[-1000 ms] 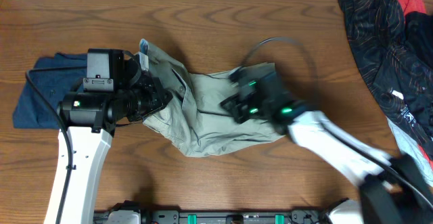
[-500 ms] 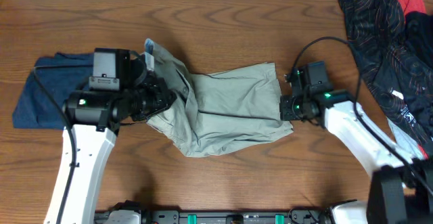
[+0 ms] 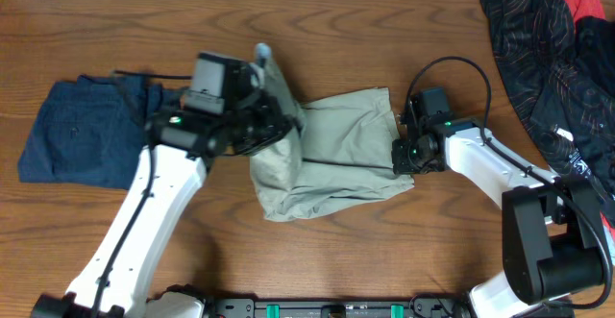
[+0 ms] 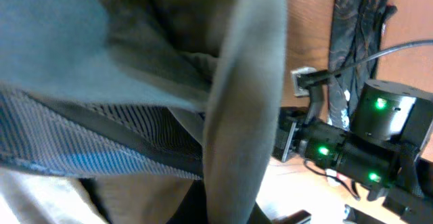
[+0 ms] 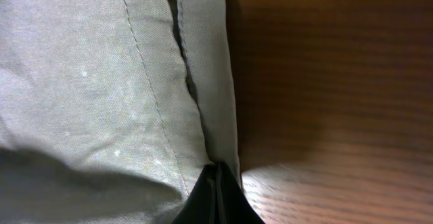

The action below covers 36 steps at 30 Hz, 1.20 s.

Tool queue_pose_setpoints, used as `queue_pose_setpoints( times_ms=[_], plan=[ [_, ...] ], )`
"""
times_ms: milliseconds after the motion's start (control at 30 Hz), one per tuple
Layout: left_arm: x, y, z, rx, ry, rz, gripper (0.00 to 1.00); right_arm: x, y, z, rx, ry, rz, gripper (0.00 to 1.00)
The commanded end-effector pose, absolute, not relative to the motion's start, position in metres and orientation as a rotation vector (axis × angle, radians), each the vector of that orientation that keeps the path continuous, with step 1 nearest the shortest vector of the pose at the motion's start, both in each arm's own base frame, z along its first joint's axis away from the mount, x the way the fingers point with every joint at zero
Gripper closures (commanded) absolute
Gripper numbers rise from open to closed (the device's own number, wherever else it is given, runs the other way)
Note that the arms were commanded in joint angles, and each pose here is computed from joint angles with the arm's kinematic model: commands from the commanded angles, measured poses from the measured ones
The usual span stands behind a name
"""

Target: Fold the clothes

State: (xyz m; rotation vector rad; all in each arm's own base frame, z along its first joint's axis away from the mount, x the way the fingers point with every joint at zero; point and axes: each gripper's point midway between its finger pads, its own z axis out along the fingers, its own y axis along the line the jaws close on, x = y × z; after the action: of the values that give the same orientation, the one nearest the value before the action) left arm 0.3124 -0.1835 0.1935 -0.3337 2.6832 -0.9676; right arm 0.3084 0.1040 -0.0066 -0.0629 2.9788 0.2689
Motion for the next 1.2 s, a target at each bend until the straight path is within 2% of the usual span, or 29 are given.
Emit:
queue_pose_setpoints(
  times_ms=[0,300,567,633,667,700,733,800,1000,1100,1167],
  plan=[
    [0.315,-0.208,0.191,-0.373,2.699,-1.02,0.94,0.267,0.113,-0.048,-0.088,3.146,0.295,0.99],
    [0.32,-0.263,0.164,-0.326,2.734,-1.094,0.94,0.264,0.119,-0.048,-0.096,3.152,0.304,0.99],
    [0.316,-0.292,0.169,-0.24,2.698,-1.154,0.94,0.262,0.118,-0.048,-0.095,3.159,0.301,0.99],
    [0.314,-0.294,0.169,-0.233,2.703,-1.158,0.83,0.262,0.118,-0.048,-0.095,3.162,0.3,0.96],
    [0.313,-0.295,0.169,-0.229,2.704,-1.16,0.7,0.261,0.118,-0.048,-0.094,3.167,0.298,0.89],
    [0.312,-0.296,0.169,-0.225,2.705,-1.16,0.63,0.26,0.117,-0.047,-0.091,3.177,0.295,0.77],
    [0.312,-0.296,0.17,-0.224,2.706,-1.162,0.59,0.259,0.115,-0.045,-0.085,3.185,0.289,0.73],
    [0.312,-0.296,0.17,-0.216,2.706,-1.167,0.57,0.263,0.109,-0.041,-0.056,3.192,0.264,0.67],
    [0.337,-0.266,0.174,-0.154,2.633,-1.103,0.56,0.292,0.064,-0.004,0.177,3.171,0.128,0.65],
    [0.359,-0.235,0.172,-0.167,2.591,-1.019,0.55,0.312,0.05,0.031,0.269,3.107,0.169,0.64],
    [0.376,-0.208,0.166,-0.206,2.565,-0.891,0.51,0.324,0.057,0.059,0.242,3.044,0.307,0.64]
  ],
)
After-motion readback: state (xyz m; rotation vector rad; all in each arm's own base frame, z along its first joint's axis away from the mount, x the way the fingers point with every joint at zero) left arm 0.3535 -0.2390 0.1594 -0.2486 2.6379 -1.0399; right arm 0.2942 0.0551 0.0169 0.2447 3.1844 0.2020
